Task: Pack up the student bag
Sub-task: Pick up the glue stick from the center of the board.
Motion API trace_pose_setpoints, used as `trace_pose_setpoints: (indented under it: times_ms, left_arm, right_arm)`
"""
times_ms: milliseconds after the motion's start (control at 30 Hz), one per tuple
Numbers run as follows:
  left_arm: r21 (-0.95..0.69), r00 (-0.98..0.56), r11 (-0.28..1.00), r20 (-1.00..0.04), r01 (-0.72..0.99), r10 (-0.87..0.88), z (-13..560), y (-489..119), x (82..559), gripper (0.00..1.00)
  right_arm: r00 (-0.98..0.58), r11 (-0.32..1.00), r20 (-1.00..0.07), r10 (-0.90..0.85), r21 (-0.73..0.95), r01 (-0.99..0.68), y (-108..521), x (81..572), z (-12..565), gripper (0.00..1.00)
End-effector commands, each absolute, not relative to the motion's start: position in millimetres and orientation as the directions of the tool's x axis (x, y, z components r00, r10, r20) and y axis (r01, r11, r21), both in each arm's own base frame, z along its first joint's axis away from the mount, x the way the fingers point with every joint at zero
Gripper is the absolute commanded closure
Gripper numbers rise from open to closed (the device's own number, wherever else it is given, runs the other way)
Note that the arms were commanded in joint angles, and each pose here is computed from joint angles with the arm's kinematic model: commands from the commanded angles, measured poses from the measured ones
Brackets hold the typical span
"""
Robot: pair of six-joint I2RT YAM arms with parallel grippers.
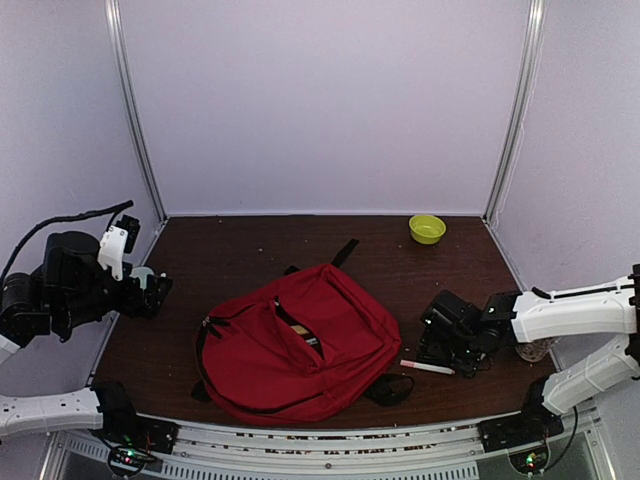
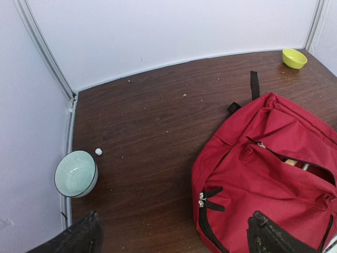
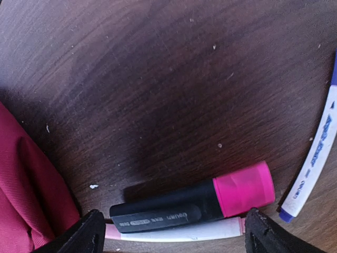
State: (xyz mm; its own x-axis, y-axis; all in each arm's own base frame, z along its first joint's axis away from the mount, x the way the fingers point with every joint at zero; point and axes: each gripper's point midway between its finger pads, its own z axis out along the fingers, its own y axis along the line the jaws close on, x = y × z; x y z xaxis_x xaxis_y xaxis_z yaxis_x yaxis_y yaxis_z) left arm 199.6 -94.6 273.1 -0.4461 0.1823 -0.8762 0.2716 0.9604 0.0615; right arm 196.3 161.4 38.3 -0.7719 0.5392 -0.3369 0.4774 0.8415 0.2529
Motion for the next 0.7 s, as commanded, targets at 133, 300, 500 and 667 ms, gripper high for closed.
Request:
trace_pose_setpoints:
  times_ms: [133, 300, 500, 667]
  left_arm:
    - [0.052, -0.425, 0.955, -0.888, 0.291, 0.178, 280, -97, 198, 0.02]
    - [0.056, -0.426, 0.955, -0.886, 0.292, 0.182, 279, -97, 199, 0.02]
    - [0.057, -0.426, 0.955, -0.886, 0.291, 0.183, 279, -97, 199, 0.02]
    - [0.059, -0.427, 0.955, -0.885, 0.289, 0.184, 279, -97, 199, 0.02]
  right_arm:
    - [-0.746, 0.792, -0.278, 0.605, 0.307, 0.527, 168, 193, 22, 0.07]
    - [-0.754, 0.804, -0.287, 0.591, 0.285, 0.522, 169, 196, 13, 0.07]
    - [-0.759, 0.829, -0.334, 0.558, 0.251, 0.499, 164, 210, 11, 0.08]
    - [-0.766, 0.860, -0.390, 0.510, 0.209, 0.466, 168, 230, 20, 0.08]
